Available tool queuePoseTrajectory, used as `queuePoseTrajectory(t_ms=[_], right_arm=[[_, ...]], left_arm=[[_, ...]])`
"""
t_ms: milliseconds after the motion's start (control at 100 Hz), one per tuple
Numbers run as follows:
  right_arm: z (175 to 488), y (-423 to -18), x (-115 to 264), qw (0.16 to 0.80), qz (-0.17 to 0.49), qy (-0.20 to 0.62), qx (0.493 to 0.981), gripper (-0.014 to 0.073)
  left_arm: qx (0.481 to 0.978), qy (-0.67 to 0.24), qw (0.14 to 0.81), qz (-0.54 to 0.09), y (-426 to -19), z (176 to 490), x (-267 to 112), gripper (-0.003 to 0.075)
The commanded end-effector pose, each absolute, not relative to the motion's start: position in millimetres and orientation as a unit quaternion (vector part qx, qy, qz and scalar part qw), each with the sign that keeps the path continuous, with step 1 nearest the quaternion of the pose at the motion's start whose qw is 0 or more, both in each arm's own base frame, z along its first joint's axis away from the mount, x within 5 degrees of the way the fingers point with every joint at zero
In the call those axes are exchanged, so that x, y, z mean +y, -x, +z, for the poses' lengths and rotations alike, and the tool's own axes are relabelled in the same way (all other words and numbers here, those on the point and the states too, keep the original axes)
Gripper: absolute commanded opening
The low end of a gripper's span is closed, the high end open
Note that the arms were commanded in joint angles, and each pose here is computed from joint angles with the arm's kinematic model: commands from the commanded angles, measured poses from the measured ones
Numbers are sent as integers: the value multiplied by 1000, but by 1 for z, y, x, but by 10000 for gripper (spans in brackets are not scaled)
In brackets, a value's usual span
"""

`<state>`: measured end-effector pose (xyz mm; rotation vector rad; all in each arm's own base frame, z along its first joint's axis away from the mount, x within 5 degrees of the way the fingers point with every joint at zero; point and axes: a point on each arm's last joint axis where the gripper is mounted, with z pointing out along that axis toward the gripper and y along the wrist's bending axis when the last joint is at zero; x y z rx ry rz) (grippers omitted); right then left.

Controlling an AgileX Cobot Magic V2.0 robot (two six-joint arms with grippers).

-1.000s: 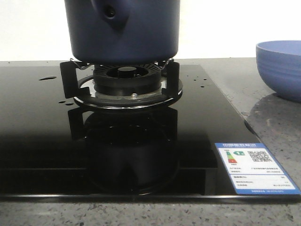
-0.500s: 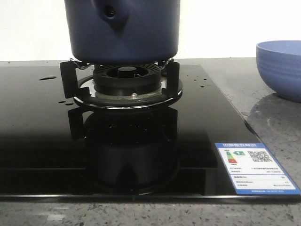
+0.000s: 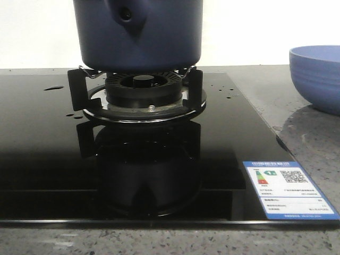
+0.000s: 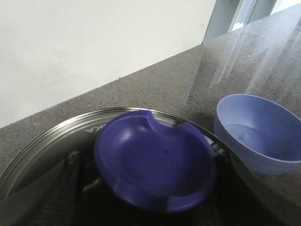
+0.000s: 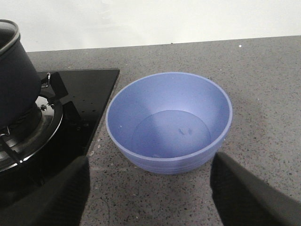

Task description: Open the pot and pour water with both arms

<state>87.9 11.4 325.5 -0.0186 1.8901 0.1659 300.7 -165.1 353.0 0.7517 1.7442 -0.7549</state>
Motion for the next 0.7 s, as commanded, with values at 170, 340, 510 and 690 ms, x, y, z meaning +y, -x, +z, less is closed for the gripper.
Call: queuePoseTrajectory(t_ms=[170, 340, 510, 690], right_arm=[[343, -91, 11, 624, 69, 6, 779, 486], [343, -91, 11, 624, 69, 6, 779, 486], [342, -91, 11, 620, 69, 7, 782, 486], [342, -92, 11, 608, 70, 9, 791, 486]], left_arm=[[696, -315, 554, -330, -291, 379, -170, 407], [696, -315, 554, -330, -291, 379, -170, 335], [694, -308, 556, -336, -291, 381, -169, 338], [682, -307, 574, -334, -286, 395, -166, 339]])
